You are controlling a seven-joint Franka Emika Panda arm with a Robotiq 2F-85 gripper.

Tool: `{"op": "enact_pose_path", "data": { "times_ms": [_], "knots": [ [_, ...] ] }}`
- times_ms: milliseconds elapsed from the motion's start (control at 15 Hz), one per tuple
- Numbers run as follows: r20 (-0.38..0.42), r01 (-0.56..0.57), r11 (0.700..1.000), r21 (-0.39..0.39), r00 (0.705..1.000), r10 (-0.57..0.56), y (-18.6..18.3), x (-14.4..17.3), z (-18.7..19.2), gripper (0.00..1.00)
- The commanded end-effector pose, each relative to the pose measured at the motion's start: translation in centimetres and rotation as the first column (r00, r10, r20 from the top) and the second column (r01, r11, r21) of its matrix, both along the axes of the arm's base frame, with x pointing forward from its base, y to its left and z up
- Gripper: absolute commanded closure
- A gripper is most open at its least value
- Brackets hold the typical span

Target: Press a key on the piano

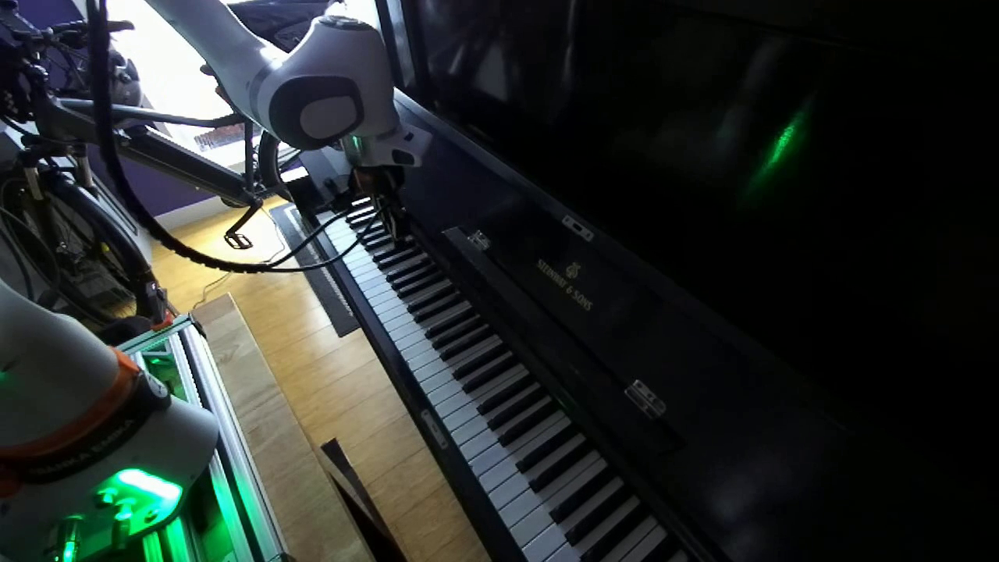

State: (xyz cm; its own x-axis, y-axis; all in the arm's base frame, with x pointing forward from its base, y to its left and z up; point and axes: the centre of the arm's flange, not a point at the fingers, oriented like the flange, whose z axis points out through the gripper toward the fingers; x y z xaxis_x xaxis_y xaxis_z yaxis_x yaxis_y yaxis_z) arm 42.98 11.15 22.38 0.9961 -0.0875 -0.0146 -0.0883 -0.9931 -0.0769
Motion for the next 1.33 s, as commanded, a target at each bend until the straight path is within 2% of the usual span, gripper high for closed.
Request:
{"op": "enact_pose_path", "data": {
  "times_ms": [0,133,200,267,533,1000,1133,1267],
  "knots": [
    [-0.025,-0.001,1.000,-0.007,1.000,0.000,-0.3,-2.0,4.1,0.22],
    [-0.036,0.012,1.000,-0.011,0.999,-0.012,-0.5,-2.4,6.2,0.07],
    [-0.031,0.019,1.000,-0.019,0.999,-0.019,-0.8,-2.5,7.4,0.01],
    [-0.029,0.026,0.999,-0.026,0.999,-0.027,-1.0,-2.7,8.4,0.00],
    [-0.028,0.001,1.000,-0.018,1.000,-0.002,-2.1,-3.5,12.6,0.00],
    [-0.042,-0.037,0.999,0.001,0.998,0.037,-4.7,-5.5,17.5,0.00],
    [-0.050,-0.087,0.996,-0.017,0.995,0.086,-6.0,-6.2,18.7,0.00],
    [-0.045,-0.090,0.996,-0.018,0.995,0.089,-7.4,-6.7,19.7,0.00]
  ]
}}
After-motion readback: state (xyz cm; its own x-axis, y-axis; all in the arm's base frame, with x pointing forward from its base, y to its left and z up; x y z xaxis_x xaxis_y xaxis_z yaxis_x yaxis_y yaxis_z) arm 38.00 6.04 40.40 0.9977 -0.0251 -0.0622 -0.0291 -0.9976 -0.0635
